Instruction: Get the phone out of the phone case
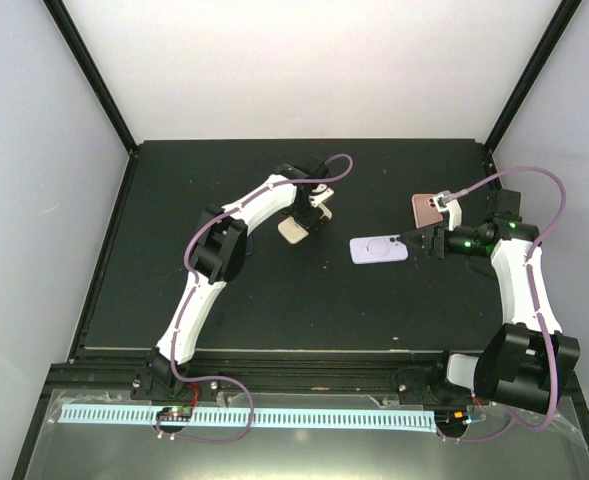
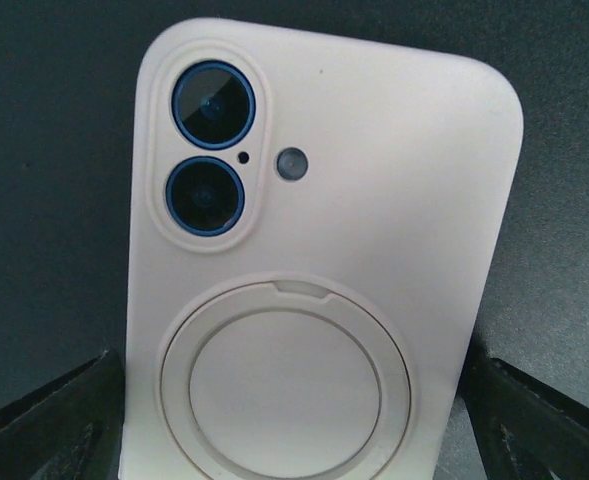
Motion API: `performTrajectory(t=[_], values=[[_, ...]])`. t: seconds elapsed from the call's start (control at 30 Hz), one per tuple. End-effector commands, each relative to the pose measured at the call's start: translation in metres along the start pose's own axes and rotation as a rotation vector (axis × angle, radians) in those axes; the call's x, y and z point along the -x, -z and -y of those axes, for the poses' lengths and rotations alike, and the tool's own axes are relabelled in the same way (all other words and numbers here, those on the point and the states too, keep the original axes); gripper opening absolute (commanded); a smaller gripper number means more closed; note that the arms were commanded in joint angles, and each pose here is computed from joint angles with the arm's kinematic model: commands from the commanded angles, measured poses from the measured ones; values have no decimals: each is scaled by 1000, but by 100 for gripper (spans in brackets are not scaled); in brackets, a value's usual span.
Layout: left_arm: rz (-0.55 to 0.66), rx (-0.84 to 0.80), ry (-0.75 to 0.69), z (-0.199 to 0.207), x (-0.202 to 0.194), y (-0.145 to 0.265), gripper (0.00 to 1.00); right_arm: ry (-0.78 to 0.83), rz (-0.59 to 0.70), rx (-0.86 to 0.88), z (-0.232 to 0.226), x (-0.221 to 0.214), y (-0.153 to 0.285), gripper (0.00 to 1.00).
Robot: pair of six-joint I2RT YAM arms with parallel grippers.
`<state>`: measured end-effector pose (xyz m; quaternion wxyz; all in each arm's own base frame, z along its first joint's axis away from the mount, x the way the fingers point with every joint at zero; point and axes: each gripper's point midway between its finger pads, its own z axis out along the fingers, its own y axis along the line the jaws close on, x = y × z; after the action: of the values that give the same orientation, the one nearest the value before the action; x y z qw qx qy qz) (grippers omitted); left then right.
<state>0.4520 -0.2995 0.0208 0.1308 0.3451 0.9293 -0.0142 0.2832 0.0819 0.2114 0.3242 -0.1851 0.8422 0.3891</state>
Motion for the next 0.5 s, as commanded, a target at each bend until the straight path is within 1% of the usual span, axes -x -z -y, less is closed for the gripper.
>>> performTrajectory(t=[0.0,0.07,0.13,0.17,0.27,0.33,0.4,0.47], values=[[-187,-88,7,22,-44,-25,95,26,13,30,-7,3,0,71],[-199,-61,14,16,-47,-29,96,27,13,27,-7,3,0,71],[-220,-70,16,17,-53,-34,98,28,13,29,-7,2,0,71],[-231,-86,12,19,-55,-37,96,29,14,30,-8,2,1,71],[-238,-135,16,26,-57,-38,84,37,13,27,-8,1,1,71],[-226,-151,24,29,-54,-36,74,47,15,20,-8,2,1,71],[-204,-149,40,29,-48,-26,64,55,15,9,-8,2,2,70],[-170,-137,56,27,-41,-9,57,80,21,-10,-9,4,5,70]])
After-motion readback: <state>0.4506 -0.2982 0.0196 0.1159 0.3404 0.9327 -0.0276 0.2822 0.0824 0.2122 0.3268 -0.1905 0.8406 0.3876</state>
